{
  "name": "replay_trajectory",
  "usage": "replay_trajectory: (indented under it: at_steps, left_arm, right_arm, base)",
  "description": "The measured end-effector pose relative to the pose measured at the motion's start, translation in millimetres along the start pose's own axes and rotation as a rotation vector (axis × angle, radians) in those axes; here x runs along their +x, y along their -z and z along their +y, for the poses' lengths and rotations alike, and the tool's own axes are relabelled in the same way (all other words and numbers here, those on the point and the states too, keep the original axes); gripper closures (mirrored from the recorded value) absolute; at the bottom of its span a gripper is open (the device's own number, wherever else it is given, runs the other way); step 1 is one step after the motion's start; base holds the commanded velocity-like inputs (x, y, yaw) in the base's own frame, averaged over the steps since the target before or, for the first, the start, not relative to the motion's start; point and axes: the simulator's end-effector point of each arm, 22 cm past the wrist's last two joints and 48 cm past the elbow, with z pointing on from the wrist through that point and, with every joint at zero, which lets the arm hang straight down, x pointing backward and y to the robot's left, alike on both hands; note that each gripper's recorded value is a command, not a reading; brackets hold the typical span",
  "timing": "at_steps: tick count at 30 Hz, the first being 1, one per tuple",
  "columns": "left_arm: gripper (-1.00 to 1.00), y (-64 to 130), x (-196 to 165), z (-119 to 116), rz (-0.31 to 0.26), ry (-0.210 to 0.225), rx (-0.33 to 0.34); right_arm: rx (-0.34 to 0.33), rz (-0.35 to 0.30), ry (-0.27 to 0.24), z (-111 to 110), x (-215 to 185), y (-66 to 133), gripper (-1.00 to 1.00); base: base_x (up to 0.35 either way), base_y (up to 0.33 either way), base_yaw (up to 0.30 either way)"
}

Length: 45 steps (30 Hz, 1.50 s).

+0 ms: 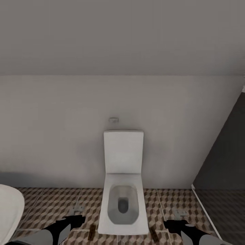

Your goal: Take the four mousetraps from the cabinet in the bathroom and place them on the bathroom floor. Make sure all four end up on the same floor surface, and ensure that at least two of them are either under or directly next to the same bathroom sink.

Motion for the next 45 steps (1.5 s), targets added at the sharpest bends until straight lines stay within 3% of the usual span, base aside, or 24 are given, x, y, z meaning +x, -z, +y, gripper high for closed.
replay_trajectory:
  at_steps: [45]
  left_arm:
    - [-1.00, 0.0, 0.1, -0.8, 0.000, 0.003, 0.000]
  right_arm:
    - [0.002, -0.001, 0.004, -0.5, -0.3, 0.0, -1.00]
  base:
    - [-0.346, 0.000, 0.000]
